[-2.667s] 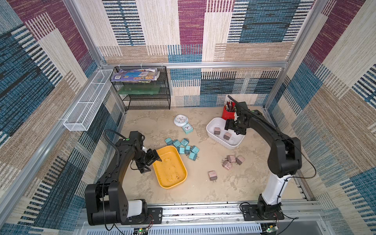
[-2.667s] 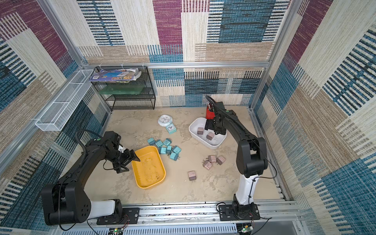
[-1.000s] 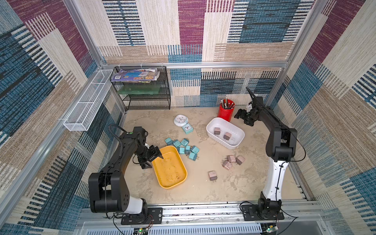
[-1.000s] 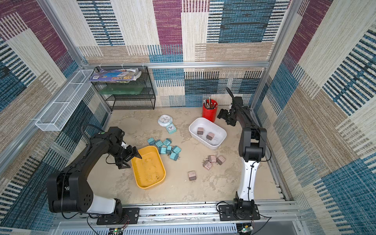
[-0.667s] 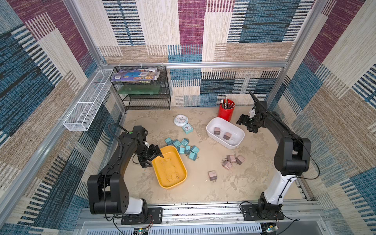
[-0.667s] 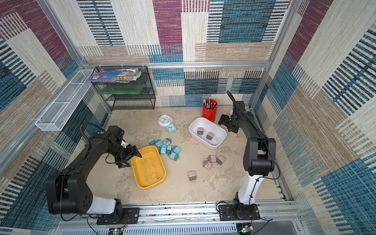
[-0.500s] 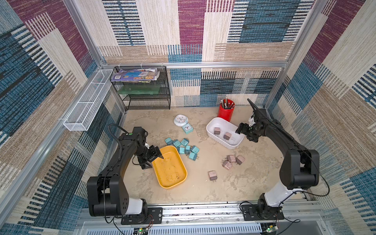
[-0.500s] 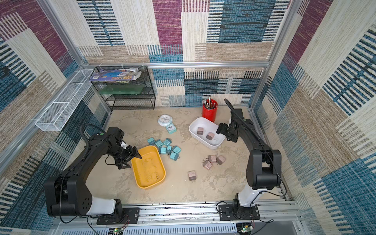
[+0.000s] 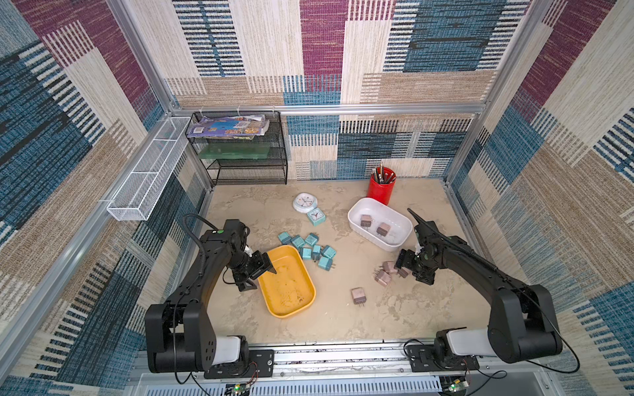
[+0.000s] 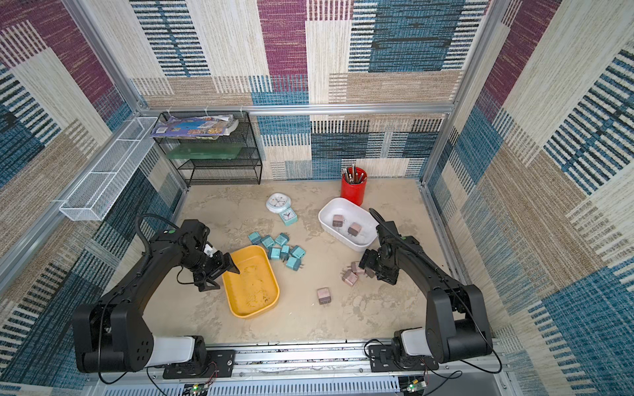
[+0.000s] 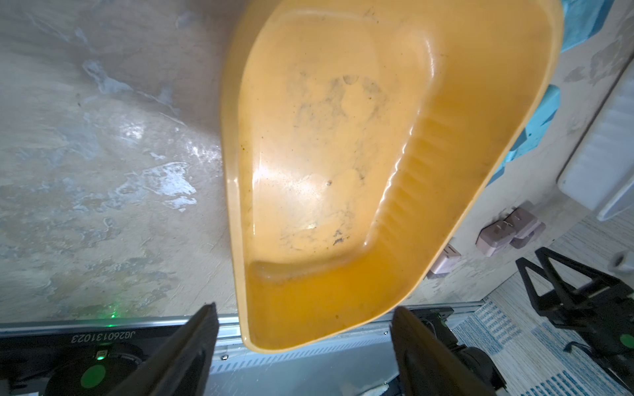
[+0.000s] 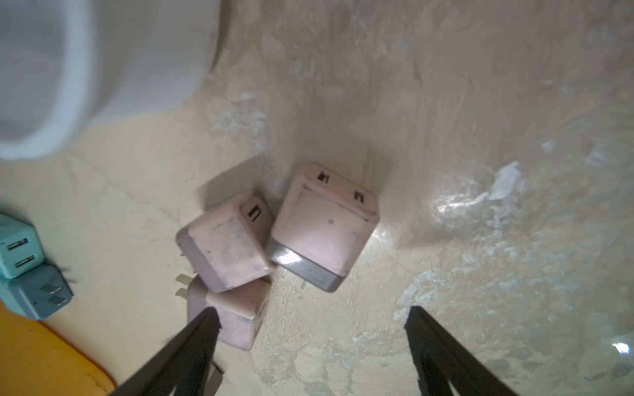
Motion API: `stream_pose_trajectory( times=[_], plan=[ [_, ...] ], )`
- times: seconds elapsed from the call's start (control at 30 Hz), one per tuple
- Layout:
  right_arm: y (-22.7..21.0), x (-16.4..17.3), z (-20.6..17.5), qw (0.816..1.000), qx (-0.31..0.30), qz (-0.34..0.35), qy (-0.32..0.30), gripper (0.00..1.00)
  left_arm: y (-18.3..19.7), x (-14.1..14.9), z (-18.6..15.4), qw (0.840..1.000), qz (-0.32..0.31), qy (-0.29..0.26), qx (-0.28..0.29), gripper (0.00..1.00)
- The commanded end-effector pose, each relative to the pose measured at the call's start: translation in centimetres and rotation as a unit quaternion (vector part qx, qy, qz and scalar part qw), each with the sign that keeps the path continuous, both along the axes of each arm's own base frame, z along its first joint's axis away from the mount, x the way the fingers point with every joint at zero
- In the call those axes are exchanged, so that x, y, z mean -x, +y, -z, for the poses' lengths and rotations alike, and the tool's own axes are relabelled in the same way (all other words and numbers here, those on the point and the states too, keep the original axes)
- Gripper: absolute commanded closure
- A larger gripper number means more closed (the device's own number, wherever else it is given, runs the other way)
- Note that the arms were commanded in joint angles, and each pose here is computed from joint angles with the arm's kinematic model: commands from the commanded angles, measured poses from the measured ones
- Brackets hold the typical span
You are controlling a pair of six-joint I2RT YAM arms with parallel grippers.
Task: Place the plugs by color into the storage box
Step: Adjust the plug at the center of the board.
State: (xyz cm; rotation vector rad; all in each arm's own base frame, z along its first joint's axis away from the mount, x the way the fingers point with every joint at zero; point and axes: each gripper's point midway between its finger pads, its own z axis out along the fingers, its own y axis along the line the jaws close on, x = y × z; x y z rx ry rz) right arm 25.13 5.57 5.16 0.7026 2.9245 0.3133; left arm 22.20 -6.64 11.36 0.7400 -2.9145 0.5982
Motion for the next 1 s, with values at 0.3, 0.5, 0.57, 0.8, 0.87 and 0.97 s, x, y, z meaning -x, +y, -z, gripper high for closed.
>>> stream_pose_trajectory(
  times=[0.3, 0.5, 0.57, 0.8, 0.87, 0.97],
  plan=[
    [-2.7, -0.7, 1.7, 0.996, 0.005, 0.085, -0.013, 0.20, -0.4, 0.4, 0.1, 1.000, 0.007, 0.005, 0.010, 0.18],
    [-1.4, -1.9, 1.2, 0.995, -0.011, 0.094, -0.029, 0.24, -0.3, 0.3, 0.0, 1.000, 0.005, 0.004, 0.009, 0.18],
    [-0.9, -2.2, 1.2, 0.995, -0.012, 0.091, -0.029, 0.24, -0.4, 0.4, 0.1, 1.000, 0.002, 0.003, 0.007, 0.18],
    [0.1, -3.1, 0.7, 0.997, 0.009, 0.068, -0.031, 0.24, -0.4, 1.0, 0.2, 1.000, 0.000, 0.001, 0.009, 0.18],
    [-0.5, -2.9, 0.7, 0.997, 0.020, 0.067, -0.028, 0.24, -0.4, 1.1, 0.2, 1.000, -0.001, 0.004, 0.010, 0.18],
    [-1.9, -2.4, 0.8, 0.996, 0.029, 0.079, -0.024, 0.20, -0.5, 0.9, 0.2, 1.000, 0.001, 0.005, 0.011, 0.18]
  ],
)
